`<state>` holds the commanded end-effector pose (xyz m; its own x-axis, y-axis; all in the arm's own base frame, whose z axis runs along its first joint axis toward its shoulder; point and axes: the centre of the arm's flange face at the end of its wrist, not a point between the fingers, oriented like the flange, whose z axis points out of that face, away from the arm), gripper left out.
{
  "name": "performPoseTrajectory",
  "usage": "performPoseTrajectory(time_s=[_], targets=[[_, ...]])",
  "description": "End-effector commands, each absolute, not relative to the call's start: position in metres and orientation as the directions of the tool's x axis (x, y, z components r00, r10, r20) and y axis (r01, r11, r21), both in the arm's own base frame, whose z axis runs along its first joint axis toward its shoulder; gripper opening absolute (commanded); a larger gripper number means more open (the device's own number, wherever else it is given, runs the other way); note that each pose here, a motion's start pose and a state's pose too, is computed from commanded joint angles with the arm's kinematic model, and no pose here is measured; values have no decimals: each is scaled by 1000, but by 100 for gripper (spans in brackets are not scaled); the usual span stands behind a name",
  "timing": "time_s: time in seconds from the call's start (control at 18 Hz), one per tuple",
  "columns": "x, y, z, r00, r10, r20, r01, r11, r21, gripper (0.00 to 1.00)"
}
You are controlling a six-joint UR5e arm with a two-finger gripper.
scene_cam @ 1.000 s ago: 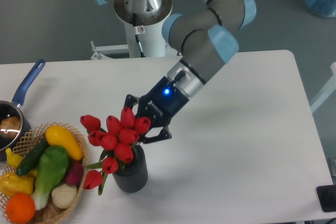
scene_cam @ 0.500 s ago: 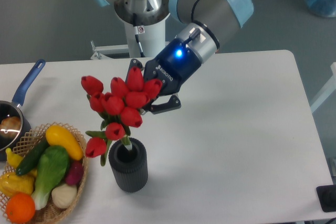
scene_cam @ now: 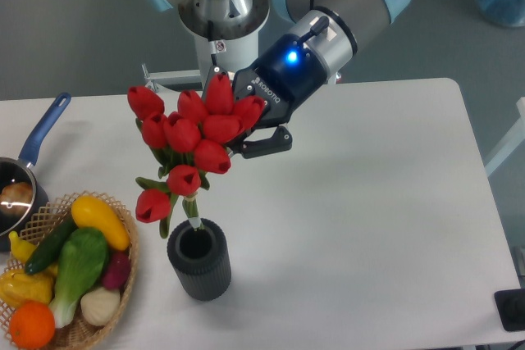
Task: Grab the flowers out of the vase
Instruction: 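Lift the gripped tulips straight up out of the black vase, then carry the tulip bunch away from the vase and hold it above the table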
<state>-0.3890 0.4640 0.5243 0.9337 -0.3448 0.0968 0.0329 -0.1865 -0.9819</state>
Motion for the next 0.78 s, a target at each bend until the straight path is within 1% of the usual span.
performPoseTrajectory(time_s=[0.17, 0.28, 0.39, 0.5, 0.67, 0.78], targets=[[-417, 443, 550, 958, -283, 34, -17, -174, -985, 0], [-436, 430, 554, 975, -220, -5, -52, -207, -977, 0], [-456, 416, 544, 987, -144, -65, -103, -280, -955, 0], [-464, 413, 529, 988, -117, -102, -136, -335, -933, 0], [-479, 399, 504, 990, -70, -125, -142, -413, -899, 0], [-489, 386, 494, 994, -43, -104, -112, -430, -896, 0]])
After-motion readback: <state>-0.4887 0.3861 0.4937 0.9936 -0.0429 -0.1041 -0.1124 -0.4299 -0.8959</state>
